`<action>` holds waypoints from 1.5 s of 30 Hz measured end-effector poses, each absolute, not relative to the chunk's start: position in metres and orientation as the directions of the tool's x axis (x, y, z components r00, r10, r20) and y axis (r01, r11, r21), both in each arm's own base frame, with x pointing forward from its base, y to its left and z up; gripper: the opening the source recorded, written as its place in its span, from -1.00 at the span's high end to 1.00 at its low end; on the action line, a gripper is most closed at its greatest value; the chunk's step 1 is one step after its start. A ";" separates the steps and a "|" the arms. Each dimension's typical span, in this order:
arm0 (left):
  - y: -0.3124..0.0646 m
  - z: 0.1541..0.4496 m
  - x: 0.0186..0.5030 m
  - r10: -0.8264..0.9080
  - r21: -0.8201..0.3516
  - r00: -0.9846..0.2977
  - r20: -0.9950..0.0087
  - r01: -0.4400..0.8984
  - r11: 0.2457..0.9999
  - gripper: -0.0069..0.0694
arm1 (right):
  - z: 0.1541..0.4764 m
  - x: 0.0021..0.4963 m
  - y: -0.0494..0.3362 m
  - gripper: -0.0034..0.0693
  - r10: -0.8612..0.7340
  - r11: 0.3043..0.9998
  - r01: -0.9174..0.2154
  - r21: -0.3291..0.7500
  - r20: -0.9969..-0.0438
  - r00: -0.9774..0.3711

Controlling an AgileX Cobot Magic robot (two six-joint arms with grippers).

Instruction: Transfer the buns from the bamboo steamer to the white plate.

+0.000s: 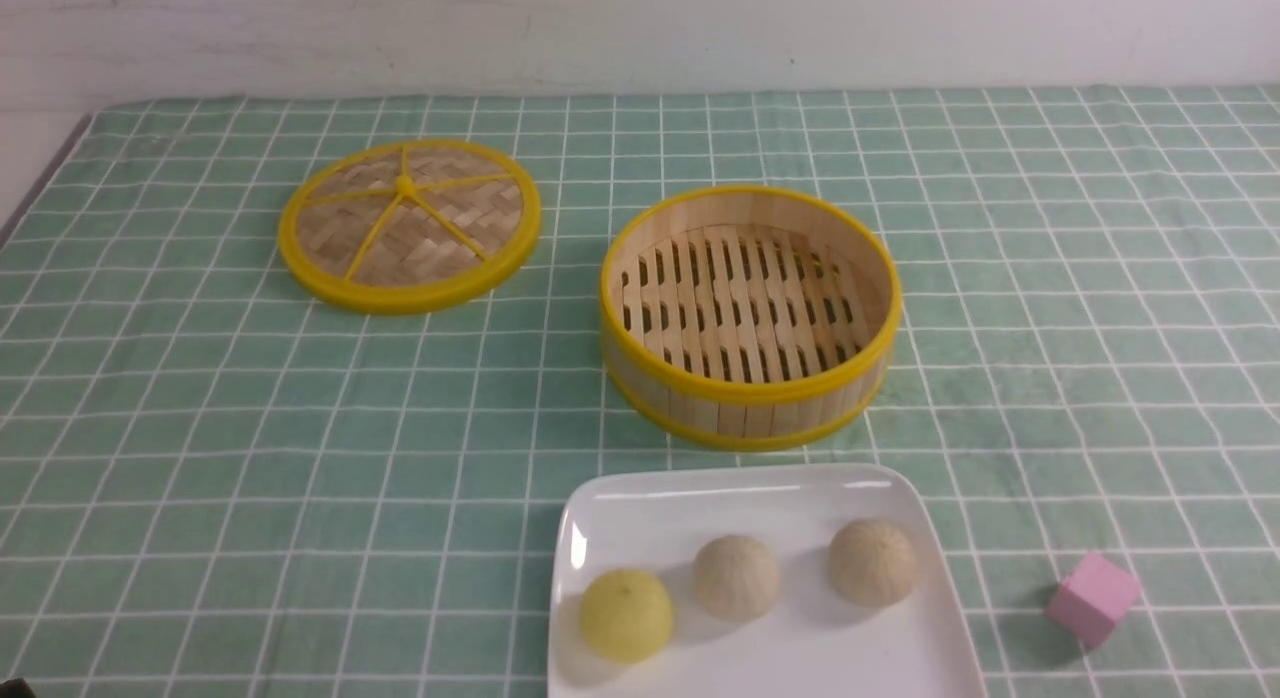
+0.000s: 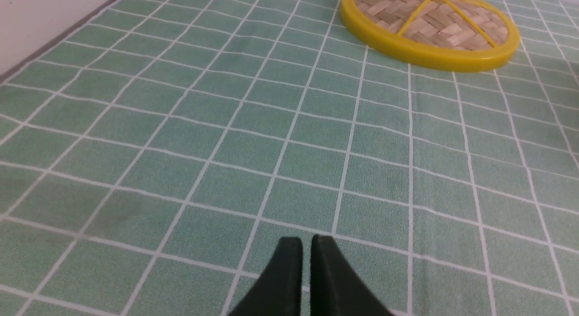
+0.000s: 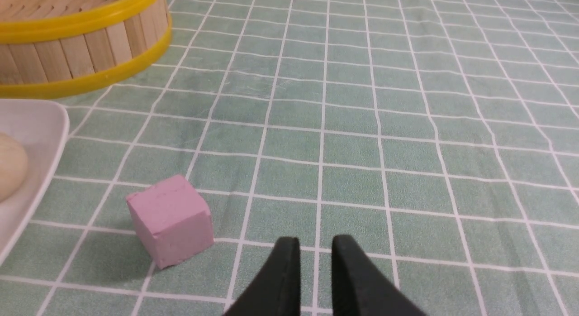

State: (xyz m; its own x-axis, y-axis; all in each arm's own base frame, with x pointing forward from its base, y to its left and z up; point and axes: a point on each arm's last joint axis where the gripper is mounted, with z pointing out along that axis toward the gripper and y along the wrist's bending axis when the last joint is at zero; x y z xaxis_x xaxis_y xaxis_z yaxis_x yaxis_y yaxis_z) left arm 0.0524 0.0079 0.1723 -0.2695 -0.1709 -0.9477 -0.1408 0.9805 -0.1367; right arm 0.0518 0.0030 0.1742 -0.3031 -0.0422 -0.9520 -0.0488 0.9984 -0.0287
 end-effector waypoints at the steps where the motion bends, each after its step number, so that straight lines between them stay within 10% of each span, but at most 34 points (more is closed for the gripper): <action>1: 0.008 0.172 0.052 -0.169 -0.135 -0.269 -0.948 -0.141 0.981 0.66 | 0.174 0.052 0.003 0.53 -0.042 0.998 -0.049 -0.029 -0.952 -0.303; 45: 0.008 0.172 0.052 -0.164 -0.129 -0.273 -0.948 -0.142 0.981 0.55 | 0.174 0.052 0.003 0.36 -0.042 0.998 -0.049 -0.029 -0.952 -0.303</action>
State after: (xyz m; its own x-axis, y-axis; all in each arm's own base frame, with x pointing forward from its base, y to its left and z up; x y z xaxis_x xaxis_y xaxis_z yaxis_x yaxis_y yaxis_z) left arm 0.0523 0.0081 0.1723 -0.2725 -0.1642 -0.9480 -0.1415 0.9814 -0.1293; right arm 0.0518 0.0030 0.1742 -0.3031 -0.0422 -0.9520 -0.0488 0.9984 -0.0287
